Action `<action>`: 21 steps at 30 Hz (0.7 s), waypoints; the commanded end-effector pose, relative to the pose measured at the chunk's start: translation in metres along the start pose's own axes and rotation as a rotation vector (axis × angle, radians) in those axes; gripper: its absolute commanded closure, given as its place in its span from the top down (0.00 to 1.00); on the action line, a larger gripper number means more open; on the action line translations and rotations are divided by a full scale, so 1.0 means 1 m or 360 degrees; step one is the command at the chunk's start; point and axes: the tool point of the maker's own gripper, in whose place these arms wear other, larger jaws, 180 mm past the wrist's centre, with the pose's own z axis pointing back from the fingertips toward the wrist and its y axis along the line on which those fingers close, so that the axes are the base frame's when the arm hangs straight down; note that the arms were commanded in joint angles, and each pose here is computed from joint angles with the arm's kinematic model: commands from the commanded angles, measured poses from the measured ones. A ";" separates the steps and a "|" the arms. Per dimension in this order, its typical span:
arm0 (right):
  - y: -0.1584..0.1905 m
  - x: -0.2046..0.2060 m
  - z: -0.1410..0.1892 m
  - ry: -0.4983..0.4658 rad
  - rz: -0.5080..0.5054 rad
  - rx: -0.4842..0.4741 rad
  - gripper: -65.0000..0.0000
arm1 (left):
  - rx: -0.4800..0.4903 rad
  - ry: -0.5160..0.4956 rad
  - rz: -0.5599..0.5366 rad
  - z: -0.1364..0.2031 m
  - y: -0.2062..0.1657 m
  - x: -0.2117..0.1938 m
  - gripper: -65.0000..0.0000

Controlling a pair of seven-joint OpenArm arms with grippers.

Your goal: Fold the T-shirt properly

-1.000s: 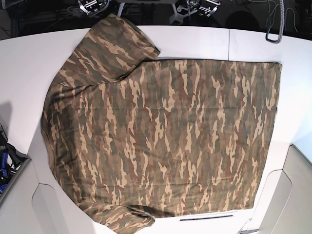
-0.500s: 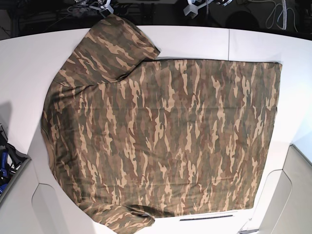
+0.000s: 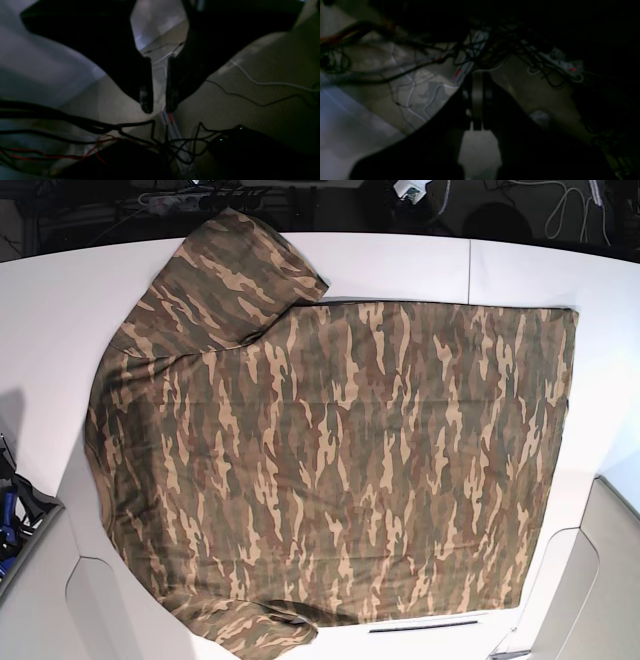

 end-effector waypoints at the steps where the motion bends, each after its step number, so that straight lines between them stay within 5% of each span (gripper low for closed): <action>1: 0.003 -0.003 0.008 -0.0020 0.0011 0.0015 0.00 | -0.0006 0.0002 0.0015 0.007 0.000 -0.007 0.15; 9: 0.016 0.014 0.050 -0.0159 0.0069 0.0044 0.00 | 0.0041 -0.0197 0.0085 0.047 0.002 0.001 0.15; 21: -0.006 0.109 0.116 -0.0412 -0.0075 -0.0045 0.00 | 0.0198 -0.0459 -0.0071 0.117 0.006 0.043 0.15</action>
